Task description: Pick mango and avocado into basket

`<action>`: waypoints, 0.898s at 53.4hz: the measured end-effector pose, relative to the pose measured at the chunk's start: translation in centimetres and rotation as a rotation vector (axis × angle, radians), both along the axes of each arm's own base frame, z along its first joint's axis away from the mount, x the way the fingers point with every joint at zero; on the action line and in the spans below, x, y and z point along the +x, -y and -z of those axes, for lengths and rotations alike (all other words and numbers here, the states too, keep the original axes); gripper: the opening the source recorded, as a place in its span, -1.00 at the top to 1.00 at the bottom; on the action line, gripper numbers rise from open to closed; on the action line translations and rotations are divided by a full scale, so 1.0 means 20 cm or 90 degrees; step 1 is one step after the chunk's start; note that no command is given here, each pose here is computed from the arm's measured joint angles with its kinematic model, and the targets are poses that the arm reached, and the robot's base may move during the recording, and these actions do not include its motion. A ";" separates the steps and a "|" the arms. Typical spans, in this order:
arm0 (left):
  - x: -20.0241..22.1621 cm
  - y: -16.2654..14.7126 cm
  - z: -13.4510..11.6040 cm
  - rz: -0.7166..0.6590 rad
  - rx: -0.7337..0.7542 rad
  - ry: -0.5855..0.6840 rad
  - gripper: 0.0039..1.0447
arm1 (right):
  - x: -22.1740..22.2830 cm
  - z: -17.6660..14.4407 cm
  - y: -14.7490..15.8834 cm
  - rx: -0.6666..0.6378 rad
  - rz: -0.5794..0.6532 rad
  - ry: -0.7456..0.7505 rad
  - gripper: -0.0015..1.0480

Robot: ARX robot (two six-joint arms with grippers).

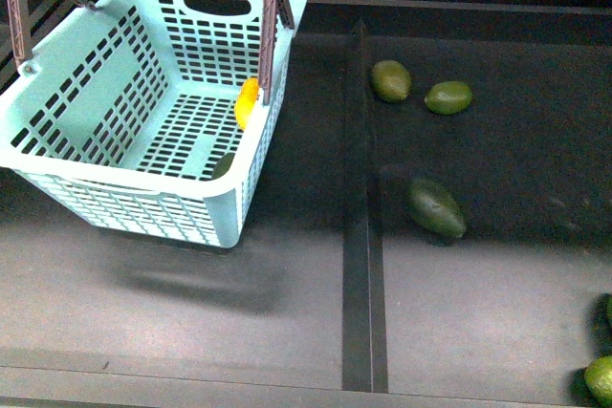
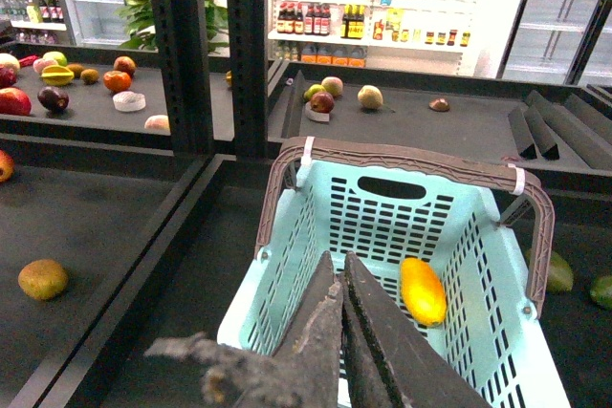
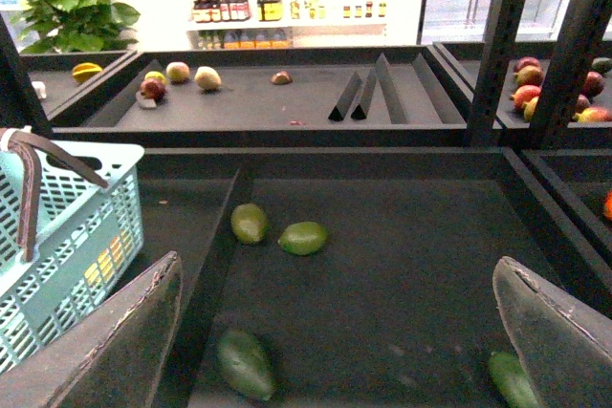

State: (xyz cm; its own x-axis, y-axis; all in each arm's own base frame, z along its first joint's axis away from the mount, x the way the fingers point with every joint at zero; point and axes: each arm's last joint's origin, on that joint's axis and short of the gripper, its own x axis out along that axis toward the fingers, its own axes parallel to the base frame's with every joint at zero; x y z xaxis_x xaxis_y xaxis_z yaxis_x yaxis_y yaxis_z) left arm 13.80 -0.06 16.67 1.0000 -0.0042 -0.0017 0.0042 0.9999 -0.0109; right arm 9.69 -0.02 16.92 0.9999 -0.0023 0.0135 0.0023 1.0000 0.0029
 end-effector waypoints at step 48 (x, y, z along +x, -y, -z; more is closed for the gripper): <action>-0.17 0.00 0.00 0.000 0.000 -0.008 0.96 | 0.00 0.00 0.00 0.000 0.000 0.000 -0.83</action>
State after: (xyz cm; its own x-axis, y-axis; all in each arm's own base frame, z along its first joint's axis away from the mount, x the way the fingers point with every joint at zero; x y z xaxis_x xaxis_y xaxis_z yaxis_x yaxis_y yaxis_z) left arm 10.31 -0.04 16.75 0.9999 -0.0038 -0.0135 0.0037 0.9999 -0.0109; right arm 9.69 -0.02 16.92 0.9999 -0.0023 0.0135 0.0023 1.0000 0.0029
